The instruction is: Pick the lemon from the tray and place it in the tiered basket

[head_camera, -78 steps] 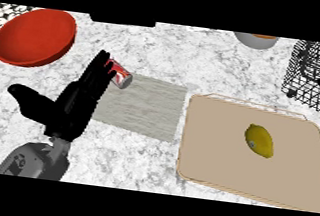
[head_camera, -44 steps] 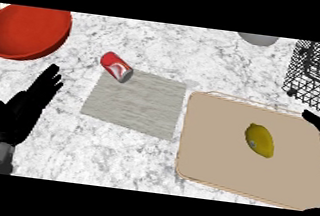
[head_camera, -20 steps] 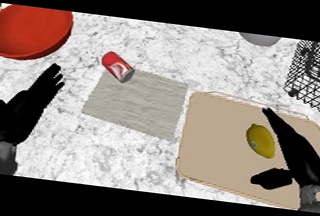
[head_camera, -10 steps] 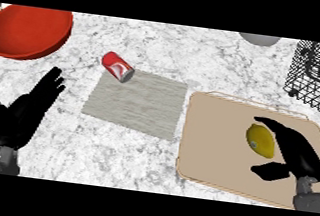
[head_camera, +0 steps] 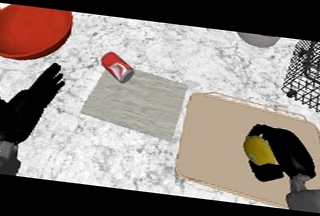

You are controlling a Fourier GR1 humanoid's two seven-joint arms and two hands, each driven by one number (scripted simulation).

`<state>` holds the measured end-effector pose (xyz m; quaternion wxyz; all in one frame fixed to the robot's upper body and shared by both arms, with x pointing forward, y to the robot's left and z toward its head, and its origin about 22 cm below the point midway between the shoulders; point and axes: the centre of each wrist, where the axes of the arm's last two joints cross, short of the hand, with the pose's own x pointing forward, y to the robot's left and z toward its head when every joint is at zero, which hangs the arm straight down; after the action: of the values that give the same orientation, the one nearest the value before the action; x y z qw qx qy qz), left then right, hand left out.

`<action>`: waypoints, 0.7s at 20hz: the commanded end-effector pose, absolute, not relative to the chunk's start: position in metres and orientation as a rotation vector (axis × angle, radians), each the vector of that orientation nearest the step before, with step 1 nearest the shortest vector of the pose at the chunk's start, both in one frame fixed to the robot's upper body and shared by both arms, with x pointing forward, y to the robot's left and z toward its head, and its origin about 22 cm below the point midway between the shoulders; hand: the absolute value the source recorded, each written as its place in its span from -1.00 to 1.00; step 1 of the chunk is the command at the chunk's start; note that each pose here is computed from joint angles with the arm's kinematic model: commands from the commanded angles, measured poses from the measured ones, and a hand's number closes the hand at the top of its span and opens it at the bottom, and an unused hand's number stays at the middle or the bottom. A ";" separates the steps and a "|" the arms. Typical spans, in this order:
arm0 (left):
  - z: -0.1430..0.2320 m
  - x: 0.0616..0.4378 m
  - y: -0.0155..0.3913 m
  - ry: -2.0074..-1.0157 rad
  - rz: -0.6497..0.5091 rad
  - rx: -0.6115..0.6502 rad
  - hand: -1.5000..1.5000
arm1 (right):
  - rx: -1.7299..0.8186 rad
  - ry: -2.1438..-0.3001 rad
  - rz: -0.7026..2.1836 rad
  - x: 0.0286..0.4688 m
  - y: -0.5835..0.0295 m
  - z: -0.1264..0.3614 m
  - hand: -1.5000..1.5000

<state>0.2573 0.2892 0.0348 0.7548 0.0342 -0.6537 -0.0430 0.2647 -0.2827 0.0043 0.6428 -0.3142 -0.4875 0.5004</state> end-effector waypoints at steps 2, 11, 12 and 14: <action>0.039 0.255 0.290 -1.417 -0.105 0.071 0.00 | -0.778 -1.155 1.170 0.265 -0.253 -0.016 1.00; 0.034 0.253 0.297 -1.430 -0.058 0.097 0.00 | -1.184 -0.931 1.029 0.215 -0.545 0.116 1.00; 0.032 0.251 0.291 -1.424 -0.048 0.074 0.00 | -1.214 -0.973 0.986 0.210 -0.554 0.116 1.00; 0.033 0.250 0.296 -1.423 -0.068 0.084 0.00 | -1.257 -1.109 0.885 0.205 -0.567 0.125 1.00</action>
<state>0.2530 0.2956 0.0345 0.7548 0.0399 -0.6541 -0.0295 0.2220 -0.5286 0.0946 0.6169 -0.4967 -0.4270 0.4363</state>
